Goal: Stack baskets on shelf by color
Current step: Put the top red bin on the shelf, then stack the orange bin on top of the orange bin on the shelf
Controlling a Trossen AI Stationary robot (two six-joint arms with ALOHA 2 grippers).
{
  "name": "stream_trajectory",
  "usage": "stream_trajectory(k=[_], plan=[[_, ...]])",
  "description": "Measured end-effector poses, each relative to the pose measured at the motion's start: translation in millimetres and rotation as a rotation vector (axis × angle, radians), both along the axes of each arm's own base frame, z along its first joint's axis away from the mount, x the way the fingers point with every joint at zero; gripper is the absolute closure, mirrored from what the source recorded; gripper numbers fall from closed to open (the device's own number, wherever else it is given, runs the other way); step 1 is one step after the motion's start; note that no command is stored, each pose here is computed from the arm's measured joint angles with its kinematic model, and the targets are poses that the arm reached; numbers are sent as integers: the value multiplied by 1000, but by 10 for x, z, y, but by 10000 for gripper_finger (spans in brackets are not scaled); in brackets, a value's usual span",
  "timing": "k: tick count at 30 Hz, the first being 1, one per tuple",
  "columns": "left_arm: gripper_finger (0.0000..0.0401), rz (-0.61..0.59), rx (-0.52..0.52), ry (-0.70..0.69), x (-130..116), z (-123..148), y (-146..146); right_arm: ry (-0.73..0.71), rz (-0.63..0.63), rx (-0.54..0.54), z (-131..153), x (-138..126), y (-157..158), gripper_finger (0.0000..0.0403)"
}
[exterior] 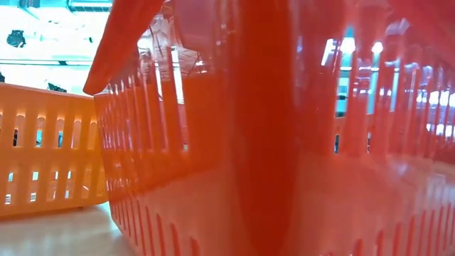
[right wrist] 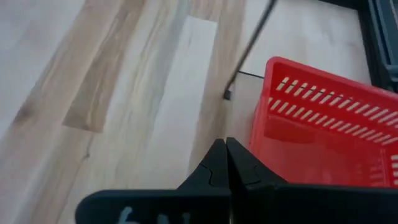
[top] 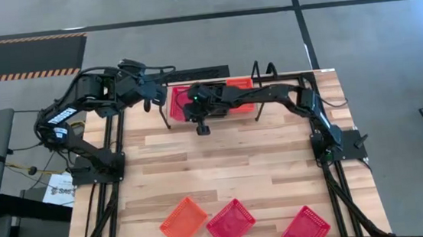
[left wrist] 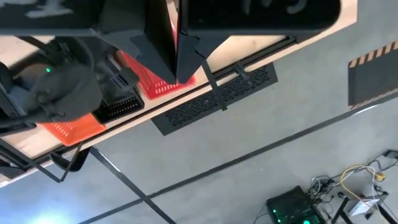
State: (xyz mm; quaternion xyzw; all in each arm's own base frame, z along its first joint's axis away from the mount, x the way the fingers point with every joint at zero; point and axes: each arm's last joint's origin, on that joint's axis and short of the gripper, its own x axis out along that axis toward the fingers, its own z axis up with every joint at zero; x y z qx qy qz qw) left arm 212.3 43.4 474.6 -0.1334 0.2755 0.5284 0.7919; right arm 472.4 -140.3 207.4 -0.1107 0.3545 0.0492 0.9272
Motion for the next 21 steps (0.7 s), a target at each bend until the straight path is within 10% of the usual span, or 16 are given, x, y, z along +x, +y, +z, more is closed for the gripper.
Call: stream_trajectory(k=[10,21], plan=[[401,-12,3,13,0,-1,-1,19,-50,32,90,-106,-132,403],[401,-13,-200,74,173,-463,-90,60,-139,-72,1352,-838,471,403]])
